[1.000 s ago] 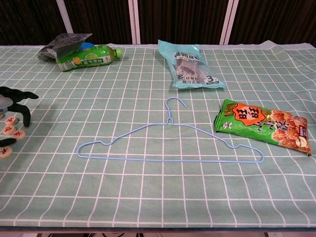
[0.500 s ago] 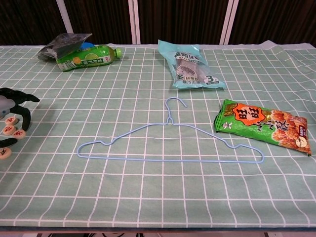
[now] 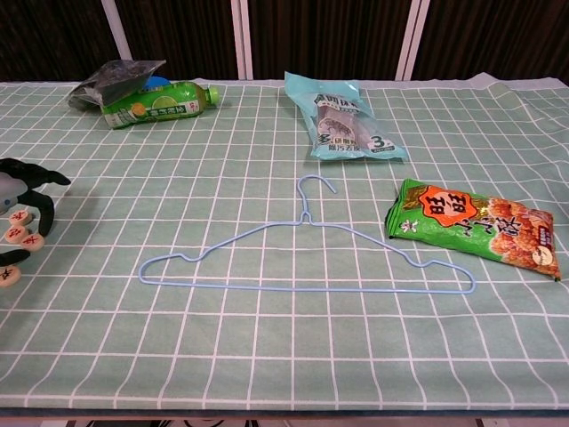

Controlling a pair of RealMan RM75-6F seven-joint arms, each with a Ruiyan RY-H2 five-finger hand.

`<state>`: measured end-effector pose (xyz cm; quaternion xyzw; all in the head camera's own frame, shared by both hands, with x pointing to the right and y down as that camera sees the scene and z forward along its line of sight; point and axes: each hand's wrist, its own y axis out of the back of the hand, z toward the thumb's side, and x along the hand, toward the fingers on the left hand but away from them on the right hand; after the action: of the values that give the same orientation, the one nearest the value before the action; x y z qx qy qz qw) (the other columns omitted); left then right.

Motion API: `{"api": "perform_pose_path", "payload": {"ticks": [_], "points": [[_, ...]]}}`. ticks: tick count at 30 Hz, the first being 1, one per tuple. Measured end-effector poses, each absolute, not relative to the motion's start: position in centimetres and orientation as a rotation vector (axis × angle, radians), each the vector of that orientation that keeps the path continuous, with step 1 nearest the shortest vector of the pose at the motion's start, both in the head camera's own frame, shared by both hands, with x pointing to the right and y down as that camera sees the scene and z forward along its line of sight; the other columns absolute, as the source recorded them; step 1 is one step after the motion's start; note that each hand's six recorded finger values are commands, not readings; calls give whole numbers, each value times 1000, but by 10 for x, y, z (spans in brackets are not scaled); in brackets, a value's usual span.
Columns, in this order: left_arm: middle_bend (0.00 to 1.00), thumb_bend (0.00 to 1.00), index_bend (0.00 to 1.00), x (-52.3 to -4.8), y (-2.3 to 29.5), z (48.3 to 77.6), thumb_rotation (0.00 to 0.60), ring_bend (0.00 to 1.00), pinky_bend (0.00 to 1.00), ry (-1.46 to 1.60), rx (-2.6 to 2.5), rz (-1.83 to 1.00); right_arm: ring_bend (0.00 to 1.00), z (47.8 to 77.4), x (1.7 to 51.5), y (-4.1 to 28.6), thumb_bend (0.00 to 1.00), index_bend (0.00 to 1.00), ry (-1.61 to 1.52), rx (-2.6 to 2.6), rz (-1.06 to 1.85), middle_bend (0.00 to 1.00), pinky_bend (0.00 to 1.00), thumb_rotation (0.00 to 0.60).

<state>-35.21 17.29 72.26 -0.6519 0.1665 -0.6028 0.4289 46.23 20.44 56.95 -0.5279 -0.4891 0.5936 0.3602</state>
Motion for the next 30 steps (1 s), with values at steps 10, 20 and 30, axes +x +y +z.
{"api": "perform_pose_path", "payload": {"ticks": [10, 20, 30], "points": [[76, 322, 504, -349, 174, 704, 600, 0, 20, 457, -1645, -1467, 55, 569, 463, 204, 205, 104, -1259, -1360, 1530, 25, 0, 600], [79, 322, 504, -369, 200, 685, 600, 0, 20, 445, -1653, -1478, 55, 569, 462, 205, 205, 104, -1255, -1364, 1529, 25, 0, 600], [79, 323, 500, -376, 211, 686, 600, 0, 20, 416, -1656, -1477, 56, 569, 462, 205, 205, 104, -1255, -1360, 1531, 25, 0, 600]]}}
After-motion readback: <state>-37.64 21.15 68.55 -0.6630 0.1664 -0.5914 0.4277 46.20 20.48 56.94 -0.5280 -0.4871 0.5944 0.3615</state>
